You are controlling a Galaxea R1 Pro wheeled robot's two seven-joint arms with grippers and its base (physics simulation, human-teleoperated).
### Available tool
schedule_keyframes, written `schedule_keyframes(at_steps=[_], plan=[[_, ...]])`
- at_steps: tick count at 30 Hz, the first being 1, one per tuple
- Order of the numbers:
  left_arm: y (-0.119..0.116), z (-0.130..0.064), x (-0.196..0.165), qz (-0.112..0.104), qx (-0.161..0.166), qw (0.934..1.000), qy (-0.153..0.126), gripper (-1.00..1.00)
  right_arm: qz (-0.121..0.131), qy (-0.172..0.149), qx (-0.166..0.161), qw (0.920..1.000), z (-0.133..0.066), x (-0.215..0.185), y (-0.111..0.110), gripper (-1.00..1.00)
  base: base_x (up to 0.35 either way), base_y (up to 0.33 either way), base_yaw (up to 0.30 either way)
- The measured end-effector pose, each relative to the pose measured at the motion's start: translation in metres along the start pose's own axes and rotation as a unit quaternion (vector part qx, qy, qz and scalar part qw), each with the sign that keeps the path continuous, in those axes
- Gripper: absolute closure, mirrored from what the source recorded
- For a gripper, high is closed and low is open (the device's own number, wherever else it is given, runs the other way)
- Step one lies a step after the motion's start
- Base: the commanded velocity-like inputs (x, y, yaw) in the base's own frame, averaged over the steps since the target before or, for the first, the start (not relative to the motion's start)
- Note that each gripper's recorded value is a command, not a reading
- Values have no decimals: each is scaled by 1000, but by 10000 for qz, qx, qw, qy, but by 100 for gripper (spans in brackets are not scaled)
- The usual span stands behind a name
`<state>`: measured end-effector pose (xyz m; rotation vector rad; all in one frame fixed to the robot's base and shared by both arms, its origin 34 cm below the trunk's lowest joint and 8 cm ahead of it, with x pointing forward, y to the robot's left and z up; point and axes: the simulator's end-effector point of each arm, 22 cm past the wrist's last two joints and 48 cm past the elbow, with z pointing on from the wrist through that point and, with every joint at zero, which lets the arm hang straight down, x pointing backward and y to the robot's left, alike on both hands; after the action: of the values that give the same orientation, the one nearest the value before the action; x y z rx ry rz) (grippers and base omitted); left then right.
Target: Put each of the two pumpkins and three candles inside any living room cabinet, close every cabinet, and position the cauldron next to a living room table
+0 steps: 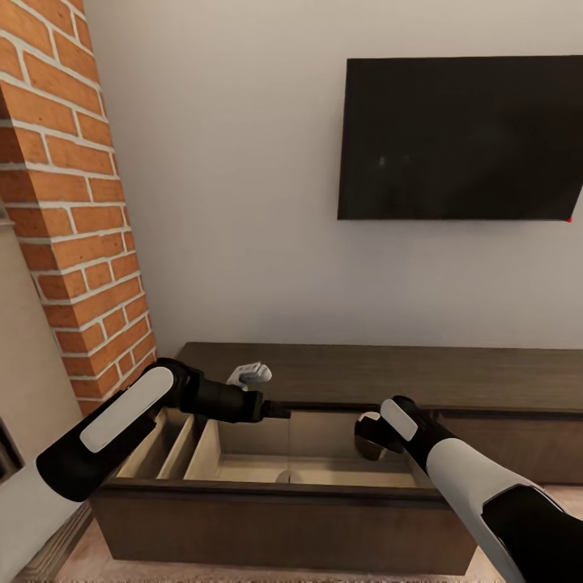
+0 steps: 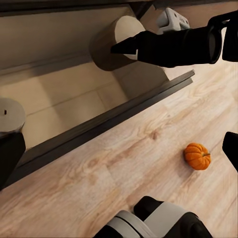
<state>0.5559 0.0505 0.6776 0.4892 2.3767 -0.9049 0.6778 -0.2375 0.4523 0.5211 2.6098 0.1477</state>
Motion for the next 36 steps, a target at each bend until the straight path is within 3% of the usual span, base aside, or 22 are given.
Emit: schedule_keyframes(at_steps=[23, 36], plan=[[31, 35, 18, -326, 62, 9989, 333, -100, 38, 450, 269, 9986, 49, 32, -24, 100, 0, 0, 0], [26, 33, 17, -268, 102, 9991, 308, -100, 52, 417, 293, 9987, 49, 30, -26, 100, 20, 3, 0]])
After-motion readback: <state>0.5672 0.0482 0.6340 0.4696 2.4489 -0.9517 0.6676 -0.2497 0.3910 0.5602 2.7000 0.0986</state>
